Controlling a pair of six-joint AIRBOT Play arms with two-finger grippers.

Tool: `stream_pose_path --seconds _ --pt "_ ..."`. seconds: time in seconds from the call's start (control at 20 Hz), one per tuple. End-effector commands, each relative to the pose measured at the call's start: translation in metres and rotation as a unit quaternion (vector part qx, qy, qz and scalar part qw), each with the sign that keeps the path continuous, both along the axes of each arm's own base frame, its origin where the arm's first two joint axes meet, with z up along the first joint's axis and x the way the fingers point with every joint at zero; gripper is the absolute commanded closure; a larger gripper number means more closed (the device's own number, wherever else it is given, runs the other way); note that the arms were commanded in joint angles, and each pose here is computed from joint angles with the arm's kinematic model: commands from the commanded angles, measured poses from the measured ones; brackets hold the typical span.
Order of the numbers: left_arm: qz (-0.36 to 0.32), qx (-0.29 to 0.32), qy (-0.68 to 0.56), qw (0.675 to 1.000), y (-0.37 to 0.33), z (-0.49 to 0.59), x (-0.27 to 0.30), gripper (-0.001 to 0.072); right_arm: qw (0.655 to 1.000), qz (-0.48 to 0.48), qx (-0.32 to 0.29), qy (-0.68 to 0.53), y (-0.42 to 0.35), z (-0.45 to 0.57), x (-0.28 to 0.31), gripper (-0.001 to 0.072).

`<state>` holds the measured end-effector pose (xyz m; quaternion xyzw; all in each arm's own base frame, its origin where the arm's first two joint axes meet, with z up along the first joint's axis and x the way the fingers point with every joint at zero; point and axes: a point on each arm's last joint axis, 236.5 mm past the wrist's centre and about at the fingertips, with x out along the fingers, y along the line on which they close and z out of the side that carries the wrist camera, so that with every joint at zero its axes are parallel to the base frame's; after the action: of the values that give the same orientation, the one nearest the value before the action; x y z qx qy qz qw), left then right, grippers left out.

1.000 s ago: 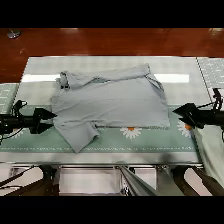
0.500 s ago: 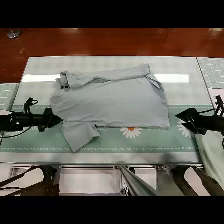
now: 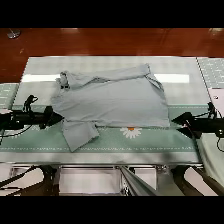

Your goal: Fold the shirts.

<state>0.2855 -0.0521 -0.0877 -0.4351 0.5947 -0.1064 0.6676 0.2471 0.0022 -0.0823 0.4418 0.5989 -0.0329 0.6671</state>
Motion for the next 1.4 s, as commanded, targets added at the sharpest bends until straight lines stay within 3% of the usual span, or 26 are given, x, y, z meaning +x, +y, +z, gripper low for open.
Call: stream_pose_path --seconds 0.0,0.25,0.3,0.35,0.4,0.45,0.65,0.75,0.85,0.95,1.1,1.35 --pt "0.000 -0.001 -0.001 1.000 0.000 0.001 0.001 0.0687 0.999 0.033 0.041 0.008 0.026 -0.011 0.011 0.0095" --pt "0.016 0.008 -0.009 1.000 0.005 -0.001 0.008 0.0687 0.996 0.089 0.029 0.010 0.055 -0.017 0.047 0.0103" --pt "0.025 -0.002 -0.014 1.000 0.003 0.002 0.012 0.0687 0.995 0.098 0.026 0.010 0.062 -0.017 0.053 0.0146" --pt "0.029 -0.009 -0.020 0.999 0.000 0.006 0.016 0.0687 0.994 0.108 0.024 0.008 0.068 -0.017 0.060 0.0301" --pt "0.025 -0.013 -0.030 0.999 -0.002 0.009 0.019 0.0687 0.992 0.121 0.022 0.002 0.073 -0.015 0.067 0.0522" --pt "0.026 -0.019 -0.035 0.999 -0.004 0.014 0.023 0.0687 0.990 0.136 0.017 -0.013 0.077 -0.009 0.075 0.0685" --pt "0.056 -0.064 -0.191 0.978 -0.001 0.122 0.089 0.0688 0.975 0.171 -0.011 -0.139 0.075 0.094 0.146 0.0686" --pt "0.075 -0.055 -0.336 0.937 0.011 0.231 0.125 0.0688 0.949 0.169 -0.074 -0.256 0.060 0.197 0.188 0.0686" --pt "0.087 0.002 -0.458 0.884 0.024 0.338 0.131 0.0688 0.903 0.152 -0.159 -0.368 0.041 0.312 0.200 0.0687" --pt "0.084 0.064 -0.559 0.823 0.026 0.433 0.110 0.0689 0.848 0.134 -0.231 -0.457 0.031 0.413 0.176 0.0686" --pt "0.094 0.163 -0.650 0.737 0.023 0.540 0.057 0.0689 0.769 0.106 -0.289 -0.560 0.037 0.520 0.098 0.0686" --pt "0.094 0.338 -0.715 0.605 0.003 0.625 -0.059 0.0689 0.693 0.066 -0.367 -0.617 0.036 0.579 -0.029 0.0686"
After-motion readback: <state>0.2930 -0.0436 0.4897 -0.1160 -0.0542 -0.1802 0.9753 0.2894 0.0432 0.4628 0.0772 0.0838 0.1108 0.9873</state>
